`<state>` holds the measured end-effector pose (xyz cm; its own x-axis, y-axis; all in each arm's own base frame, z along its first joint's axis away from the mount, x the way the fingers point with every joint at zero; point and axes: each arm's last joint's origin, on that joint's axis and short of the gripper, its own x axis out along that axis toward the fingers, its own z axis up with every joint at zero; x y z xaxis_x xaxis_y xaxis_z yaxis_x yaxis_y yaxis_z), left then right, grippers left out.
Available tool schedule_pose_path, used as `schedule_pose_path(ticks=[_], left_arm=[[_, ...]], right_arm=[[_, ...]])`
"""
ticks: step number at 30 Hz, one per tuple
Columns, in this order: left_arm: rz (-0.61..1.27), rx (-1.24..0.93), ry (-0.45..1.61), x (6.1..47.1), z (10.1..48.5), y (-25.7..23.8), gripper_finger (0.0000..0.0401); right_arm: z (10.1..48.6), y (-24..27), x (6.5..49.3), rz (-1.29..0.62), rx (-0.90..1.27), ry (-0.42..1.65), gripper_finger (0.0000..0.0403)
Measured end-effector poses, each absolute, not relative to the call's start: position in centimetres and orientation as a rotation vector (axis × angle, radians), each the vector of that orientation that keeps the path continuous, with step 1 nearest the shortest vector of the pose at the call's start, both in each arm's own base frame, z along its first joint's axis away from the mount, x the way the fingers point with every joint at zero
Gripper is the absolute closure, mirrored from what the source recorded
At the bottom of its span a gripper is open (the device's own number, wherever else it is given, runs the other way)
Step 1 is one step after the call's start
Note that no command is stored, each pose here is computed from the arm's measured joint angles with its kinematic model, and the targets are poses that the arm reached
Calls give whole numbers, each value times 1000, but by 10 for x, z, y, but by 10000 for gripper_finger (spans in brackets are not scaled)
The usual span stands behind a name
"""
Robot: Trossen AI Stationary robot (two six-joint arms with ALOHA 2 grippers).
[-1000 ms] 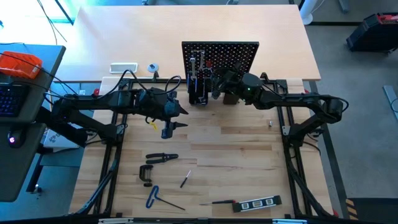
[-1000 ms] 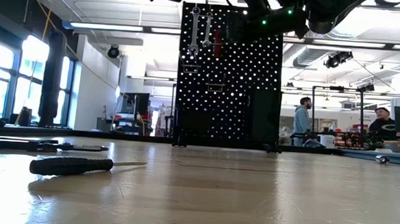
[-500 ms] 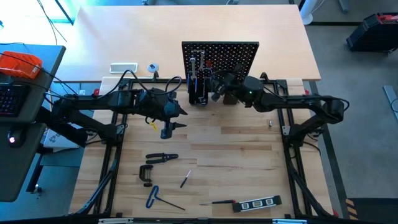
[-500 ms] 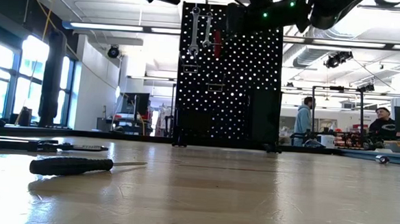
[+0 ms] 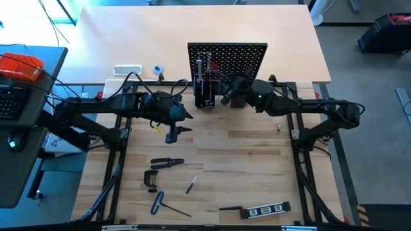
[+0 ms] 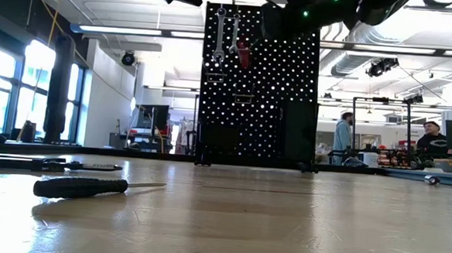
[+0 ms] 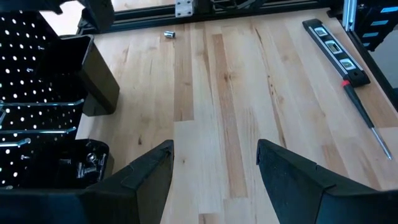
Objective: Hang tools onto peg board
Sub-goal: Put the Allen wrench into the right bin on the pegboard
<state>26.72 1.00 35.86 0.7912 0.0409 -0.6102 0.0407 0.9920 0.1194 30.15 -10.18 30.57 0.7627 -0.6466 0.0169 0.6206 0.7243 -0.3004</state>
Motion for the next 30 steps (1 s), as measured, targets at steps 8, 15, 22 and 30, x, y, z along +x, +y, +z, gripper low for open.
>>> schedule_pose_path(ticks=[8, 15, 22, 30], left_arm=[[3, 122, 652, 268, 359, 10, 179], [-8, 126, 652, 268, 359, 7, 179], [-3, 127, 672, 266, 358, 7, 179], [14, 130, 705, 264, 355, 8, 179]], right_arm=[[304, -101, 302, -691, -282, 102, 272], [304, -97, 303, -679, -311, 107, 272], [308, -84, 306, -724, -383, 105, 272], [311, -69, 306, -802, -464, 140, 272]])
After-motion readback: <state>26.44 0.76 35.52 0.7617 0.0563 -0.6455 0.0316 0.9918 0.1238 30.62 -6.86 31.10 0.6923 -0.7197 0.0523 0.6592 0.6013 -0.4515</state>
